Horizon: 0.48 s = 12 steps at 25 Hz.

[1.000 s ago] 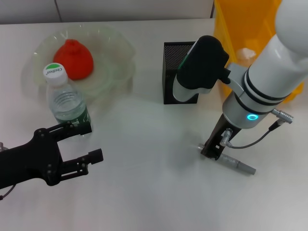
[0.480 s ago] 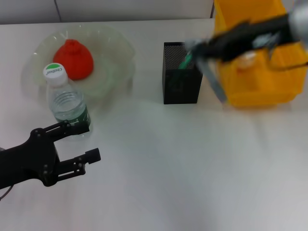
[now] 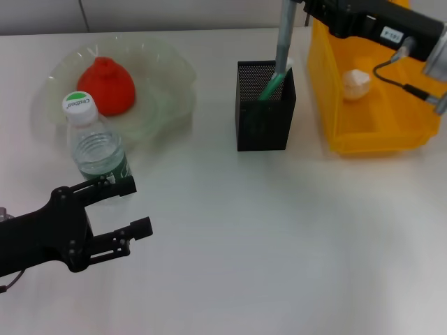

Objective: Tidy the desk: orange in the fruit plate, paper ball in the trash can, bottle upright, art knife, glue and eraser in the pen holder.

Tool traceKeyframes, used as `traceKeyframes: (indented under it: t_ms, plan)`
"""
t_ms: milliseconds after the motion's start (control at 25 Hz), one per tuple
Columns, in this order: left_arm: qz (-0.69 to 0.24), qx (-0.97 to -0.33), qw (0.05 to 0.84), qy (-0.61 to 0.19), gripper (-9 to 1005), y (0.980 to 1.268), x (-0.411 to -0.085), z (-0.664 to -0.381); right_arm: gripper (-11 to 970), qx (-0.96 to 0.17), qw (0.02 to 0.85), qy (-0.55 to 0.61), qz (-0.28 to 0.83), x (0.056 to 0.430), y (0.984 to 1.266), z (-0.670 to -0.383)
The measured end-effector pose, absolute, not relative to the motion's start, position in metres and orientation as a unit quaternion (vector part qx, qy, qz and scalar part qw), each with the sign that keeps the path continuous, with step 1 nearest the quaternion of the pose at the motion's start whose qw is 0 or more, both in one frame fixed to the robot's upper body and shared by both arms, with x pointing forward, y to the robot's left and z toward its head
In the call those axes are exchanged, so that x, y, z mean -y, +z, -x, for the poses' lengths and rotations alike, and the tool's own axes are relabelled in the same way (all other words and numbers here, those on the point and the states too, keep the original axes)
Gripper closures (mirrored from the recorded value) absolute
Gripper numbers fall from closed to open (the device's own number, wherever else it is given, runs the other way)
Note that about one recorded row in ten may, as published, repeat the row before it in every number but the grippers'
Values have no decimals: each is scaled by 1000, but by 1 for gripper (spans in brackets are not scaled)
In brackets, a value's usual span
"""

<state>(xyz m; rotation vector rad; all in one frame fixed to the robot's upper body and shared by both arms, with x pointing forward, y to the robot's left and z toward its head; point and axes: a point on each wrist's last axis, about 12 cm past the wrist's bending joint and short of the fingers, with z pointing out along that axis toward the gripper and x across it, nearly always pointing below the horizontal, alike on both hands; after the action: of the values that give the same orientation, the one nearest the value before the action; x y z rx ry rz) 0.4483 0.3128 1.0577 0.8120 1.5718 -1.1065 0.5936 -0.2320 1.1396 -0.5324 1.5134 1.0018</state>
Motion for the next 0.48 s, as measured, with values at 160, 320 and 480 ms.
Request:
traceKeyframes:
  t_ms: [160, 320, 480]
  plan:
    - [-336, -649, 505, -460, 227, 1058, -313, -448, 828, -672, 585, 395, 223, 222, 1115, -602]
    - [-335, -649, 505, -460, 227, 1058, -313, -448, 806, -701, 563, 381, 216, 213, 1101, -608]
    - [-327, -640, 519, -462, 227, 1062, -318, -445, 723, -689, 553, 406, 235, 223, 1112, -599]
